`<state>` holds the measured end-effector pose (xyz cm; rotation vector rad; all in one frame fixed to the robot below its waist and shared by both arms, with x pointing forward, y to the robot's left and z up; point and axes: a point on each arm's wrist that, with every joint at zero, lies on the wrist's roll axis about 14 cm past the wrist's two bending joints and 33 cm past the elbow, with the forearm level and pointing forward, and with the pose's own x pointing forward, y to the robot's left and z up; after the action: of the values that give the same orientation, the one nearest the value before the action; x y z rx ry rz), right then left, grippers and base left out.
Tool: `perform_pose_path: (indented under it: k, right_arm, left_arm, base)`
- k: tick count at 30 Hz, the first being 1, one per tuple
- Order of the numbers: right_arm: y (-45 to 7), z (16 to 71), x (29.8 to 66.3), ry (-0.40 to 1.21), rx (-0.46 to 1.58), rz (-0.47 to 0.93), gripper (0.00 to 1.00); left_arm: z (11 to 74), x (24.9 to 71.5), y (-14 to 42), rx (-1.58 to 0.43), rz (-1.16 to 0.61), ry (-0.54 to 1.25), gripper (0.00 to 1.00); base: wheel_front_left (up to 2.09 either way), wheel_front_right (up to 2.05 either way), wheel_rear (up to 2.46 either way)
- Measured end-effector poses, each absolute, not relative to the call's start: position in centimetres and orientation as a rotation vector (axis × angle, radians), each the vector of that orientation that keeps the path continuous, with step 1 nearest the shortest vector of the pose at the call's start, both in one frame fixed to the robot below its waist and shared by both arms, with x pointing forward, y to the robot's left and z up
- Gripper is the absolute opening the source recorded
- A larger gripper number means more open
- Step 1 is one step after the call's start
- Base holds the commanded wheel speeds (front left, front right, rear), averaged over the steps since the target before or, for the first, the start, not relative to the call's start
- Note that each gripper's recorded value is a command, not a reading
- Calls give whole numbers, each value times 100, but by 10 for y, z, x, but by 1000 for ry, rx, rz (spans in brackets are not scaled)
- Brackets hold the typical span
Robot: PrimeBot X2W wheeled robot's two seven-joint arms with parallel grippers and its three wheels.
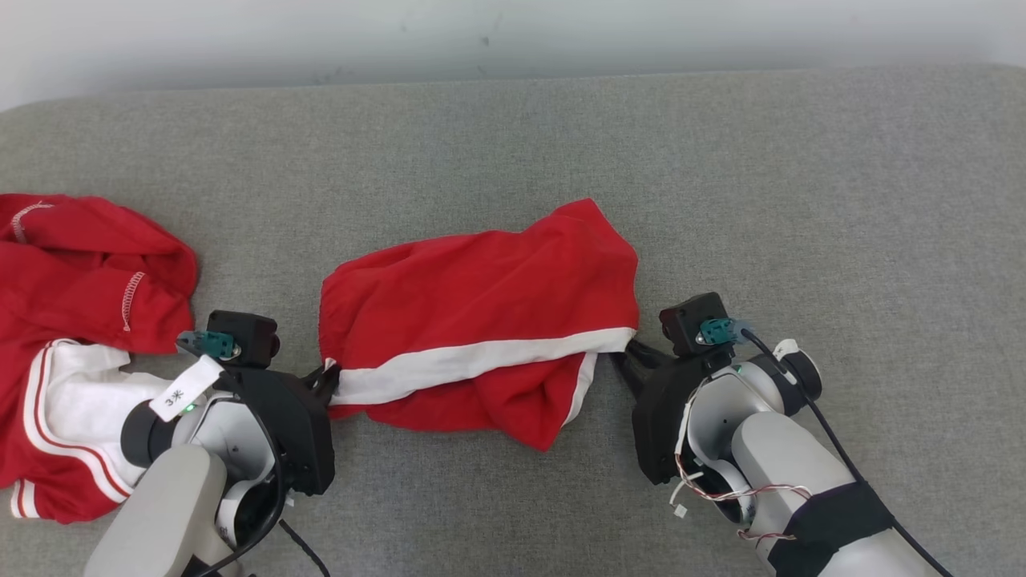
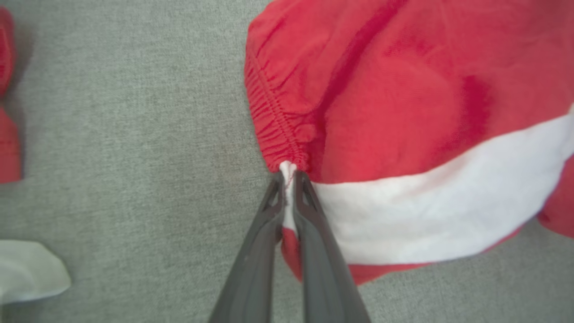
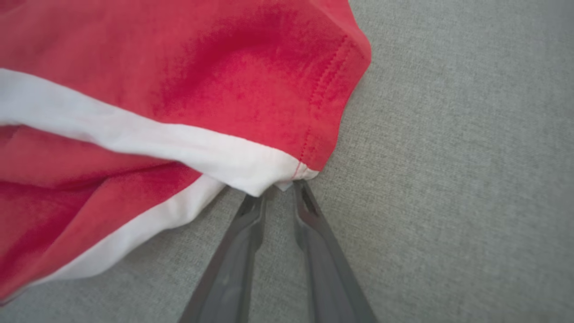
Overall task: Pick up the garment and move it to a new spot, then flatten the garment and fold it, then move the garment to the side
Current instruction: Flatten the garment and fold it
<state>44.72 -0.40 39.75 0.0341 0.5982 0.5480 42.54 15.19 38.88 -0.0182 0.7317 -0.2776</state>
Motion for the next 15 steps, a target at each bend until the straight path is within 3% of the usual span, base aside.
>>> perform_pose_path:
  k: [2, 4, 9, 10, 11, 15]
  right_arm:
    - [-1, 399, 447, 590, 37, 556, 15]
    - [0, 400, 448, 582, 34, 553, 0]
    - [-1, 399, 450, 576, 47, 541, 0]
    - [-2, 398, 450, 580, 48, 534, 64]
    - [-3, 396, 450, 584, 47, 530, 100]
    - [-8, 395, 451, 583, 56, 507, 100]
  left_arm:
    - [389, 425, 153, -19, -275, 729, 0]
    - [389, 426, 153, -18, -275, 728, 0]
    - [388, 426, 152, -21, -275, 727, 0]
    - [388, 426, 152, -22, -275, 726, 0]
    - [387, 426, 152, -22, -276, 727, 0]
    - [386, 427, 151, -22, -277, 726, 0]
  base:
    - [0, 0, 0]
    - [0, 0, 0]
    - [0, 0, 0]
    - [0, 0, 0]
    - [0, 0, 0]
    - [0, 0, 0]
